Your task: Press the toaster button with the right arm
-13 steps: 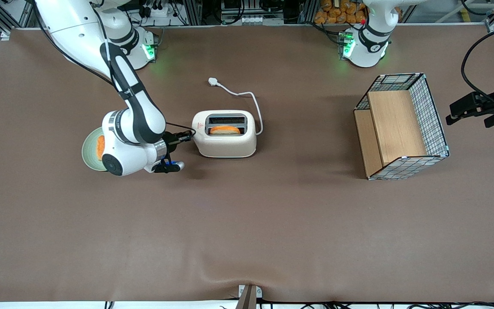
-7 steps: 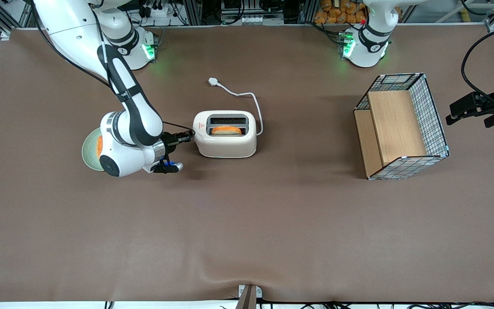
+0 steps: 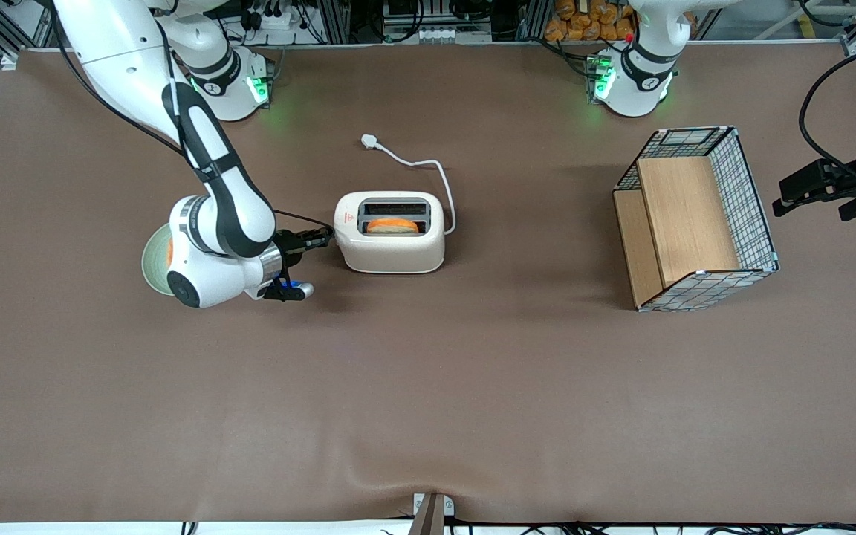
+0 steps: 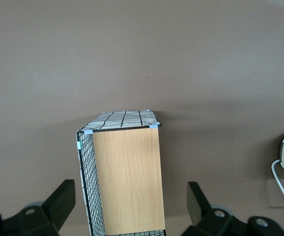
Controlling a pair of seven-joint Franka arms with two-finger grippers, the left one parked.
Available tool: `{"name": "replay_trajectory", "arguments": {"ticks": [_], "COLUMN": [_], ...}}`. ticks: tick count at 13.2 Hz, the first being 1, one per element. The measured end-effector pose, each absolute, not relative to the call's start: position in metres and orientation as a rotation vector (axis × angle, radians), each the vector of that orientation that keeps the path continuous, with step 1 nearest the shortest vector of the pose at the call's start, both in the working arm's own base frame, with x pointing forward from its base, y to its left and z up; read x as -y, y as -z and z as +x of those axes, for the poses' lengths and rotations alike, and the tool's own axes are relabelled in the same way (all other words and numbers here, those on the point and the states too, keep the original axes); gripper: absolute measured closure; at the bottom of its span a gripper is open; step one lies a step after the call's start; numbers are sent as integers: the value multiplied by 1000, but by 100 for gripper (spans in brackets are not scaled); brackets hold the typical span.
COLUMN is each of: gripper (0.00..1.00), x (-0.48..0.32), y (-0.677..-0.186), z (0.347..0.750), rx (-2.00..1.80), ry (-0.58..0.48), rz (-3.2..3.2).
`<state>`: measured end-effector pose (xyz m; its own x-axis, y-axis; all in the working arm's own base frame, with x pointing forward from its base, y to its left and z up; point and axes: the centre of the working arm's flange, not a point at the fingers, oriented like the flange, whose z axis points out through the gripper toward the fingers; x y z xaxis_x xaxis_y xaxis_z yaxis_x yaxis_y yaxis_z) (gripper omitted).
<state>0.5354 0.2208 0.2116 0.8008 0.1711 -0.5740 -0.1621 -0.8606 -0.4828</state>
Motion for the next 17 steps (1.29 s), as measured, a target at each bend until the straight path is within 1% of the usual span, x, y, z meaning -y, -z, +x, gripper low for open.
{"name": "replay_trajectory", "arguments": {"ticks": [11,17], "gripper": [99,99], "x": [-209,-214], "y": [-199,-206], "z": [536,538], "rx": [5,27], "ry": [-857,-865], "rz": [-2403,-2392]}}
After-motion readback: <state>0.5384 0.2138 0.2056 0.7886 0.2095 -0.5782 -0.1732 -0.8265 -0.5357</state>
